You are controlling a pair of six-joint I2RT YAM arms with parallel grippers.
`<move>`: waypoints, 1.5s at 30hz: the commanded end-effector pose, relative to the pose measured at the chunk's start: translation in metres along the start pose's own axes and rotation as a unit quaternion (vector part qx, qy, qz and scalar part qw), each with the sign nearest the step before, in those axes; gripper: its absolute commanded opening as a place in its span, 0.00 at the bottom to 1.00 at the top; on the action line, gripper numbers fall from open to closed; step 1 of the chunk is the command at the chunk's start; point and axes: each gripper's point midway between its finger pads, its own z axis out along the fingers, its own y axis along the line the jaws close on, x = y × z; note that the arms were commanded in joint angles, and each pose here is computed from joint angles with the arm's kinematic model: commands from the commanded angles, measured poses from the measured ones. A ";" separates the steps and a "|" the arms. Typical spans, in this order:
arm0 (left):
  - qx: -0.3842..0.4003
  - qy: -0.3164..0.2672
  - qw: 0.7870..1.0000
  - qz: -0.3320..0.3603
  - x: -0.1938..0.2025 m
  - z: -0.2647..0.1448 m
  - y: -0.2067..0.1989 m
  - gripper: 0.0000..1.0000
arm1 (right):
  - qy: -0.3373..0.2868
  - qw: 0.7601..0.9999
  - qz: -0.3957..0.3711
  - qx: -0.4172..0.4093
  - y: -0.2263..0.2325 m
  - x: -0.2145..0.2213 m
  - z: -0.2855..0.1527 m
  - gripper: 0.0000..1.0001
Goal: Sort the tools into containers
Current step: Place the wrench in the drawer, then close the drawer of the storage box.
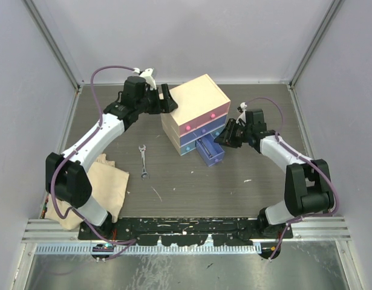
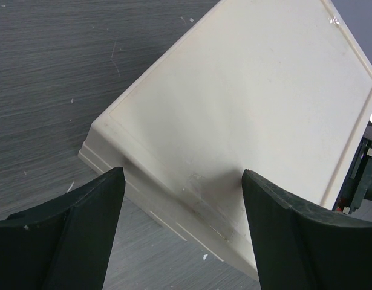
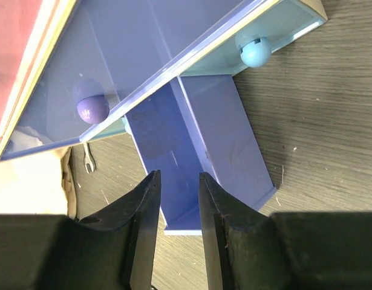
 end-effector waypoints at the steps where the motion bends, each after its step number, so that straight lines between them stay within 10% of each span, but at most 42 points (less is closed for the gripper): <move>1: -0.010 0.001 1.000 0.018 -0.001 -0.012 0.003 0.79 | -0.043 0.998 -0.044 0.005 0.013 -0.018 -0.022 0.37; 25: 0.003 0.033 0.999 0.005 0.013 0.000 0.002 0.75 | -0.155 0.979 0.054 0.121 -0.048 0.083 -0.037 0.40; 45: 0.013 0.045 0.999 -0.003 0.020 0.006 -0.001 0.74 | -0.178 0.977 0.082 0.089 -0.025 0.044 0.004 0.43</move>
